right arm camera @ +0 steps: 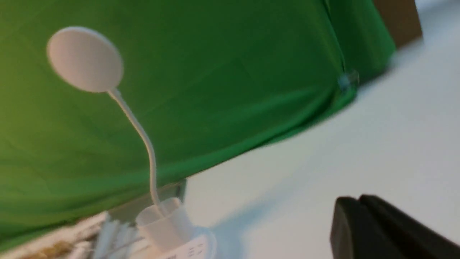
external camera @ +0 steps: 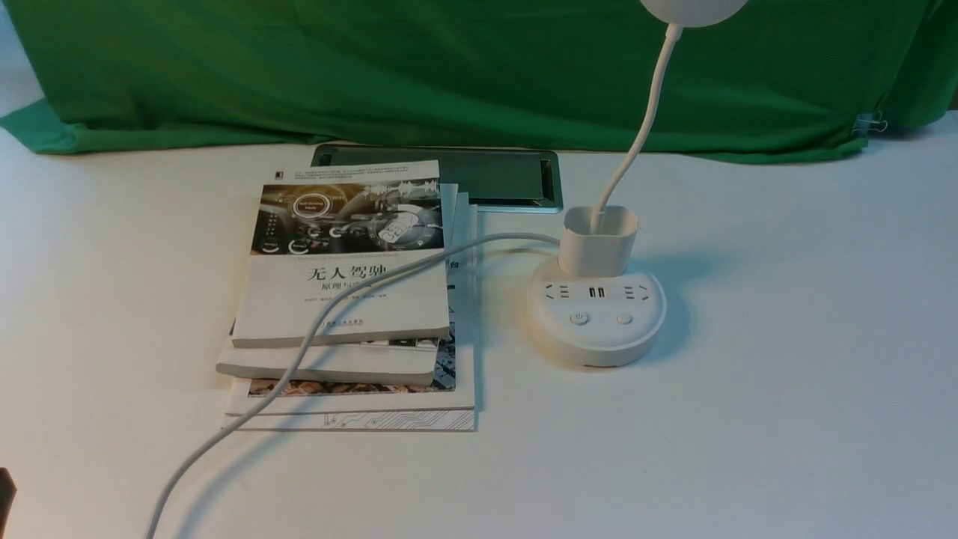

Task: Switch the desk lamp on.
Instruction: Use the right arm to press the button switch on the lamp holder

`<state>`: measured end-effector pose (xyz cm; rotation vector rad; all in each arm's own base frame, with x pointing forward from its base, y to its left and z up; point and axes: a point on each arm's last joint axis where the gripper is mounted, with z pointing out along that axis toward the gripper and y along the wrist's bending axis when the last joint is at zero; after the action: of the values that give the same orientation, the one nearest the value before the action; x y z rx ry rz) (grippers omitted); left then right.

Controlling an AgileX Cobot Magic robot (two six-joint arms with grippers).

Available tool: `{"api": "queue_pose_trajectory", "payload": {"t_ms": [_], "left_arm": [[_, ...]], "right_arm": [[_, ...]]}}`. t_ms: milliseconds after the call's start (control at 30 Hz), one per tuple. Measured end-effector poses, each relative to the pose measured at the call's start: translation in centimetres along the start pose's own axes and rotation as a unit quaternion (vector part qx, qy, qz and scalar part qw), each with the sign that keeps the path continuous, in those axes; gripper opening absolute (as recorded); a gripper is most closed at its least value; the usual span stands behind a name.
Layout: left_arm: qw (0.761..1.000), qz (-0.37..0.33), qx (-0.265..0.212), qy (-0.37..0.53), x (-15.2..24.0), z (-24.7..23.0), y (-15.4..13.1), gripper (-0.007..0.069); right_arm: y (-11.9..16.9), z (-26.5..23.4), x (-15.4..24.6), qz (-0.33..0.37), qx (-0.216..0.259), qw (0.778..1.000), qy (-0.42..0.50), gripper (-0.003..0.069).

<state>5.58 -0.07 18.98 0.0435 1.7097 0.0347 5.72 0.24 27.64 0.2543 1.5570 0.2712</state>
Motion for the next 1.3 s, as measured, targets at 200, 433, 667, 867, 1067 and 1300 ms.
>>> {"api": "queue_pose_trajectory", "payload": {"t_ms": [200, 433, 667, 867, 1067, 1300], "left_arm": [[1.000, 0.000, 0.000, 0.000, 0.0, 0.0, 0.0, 0.0021], [1.000, 0.000, 0.000, 0.000, 0.0, 0.0, 0.0, 0.0021], [1.000, 0.000, 0.000, 0.000, 0.0, 0.0, 0.0, 0.0021], [1.000, 0.000, 0.000, 0.000, 0.0, 0.0, 0.0, 0.0021], [1.000, 0.000, 0.000, 0.000, 0.0, 0.0, 0.0, 0.0021], [1.000, 0.000, 0.000, 0.000, 0.0, 0.0, 0.0, 0.0021]], "right_arm": [[3.7, 4.2, -8.5, -0.224, -0.037, 0.967, 0.115, 0.0028], [8.8, 9.6, -10.0, -0.302, -0.185, 0.888, 0.294, 0.0028], [13.9, 14.7, -7.5, -0.382, -0.253, 0.802, 0.382, 0.0028], [15.2, 19.7, -4.0, -0.402, -0.233, 0.770, 0.438, 0.0028], [15.9, 24.1, 0.6, -0.403, -0.228, 0.745, 0.480, 0.0028], [16.0, 27.6, 5.7, -0.401, -0.222, 0.742, 0.489, 0.0028]]}}
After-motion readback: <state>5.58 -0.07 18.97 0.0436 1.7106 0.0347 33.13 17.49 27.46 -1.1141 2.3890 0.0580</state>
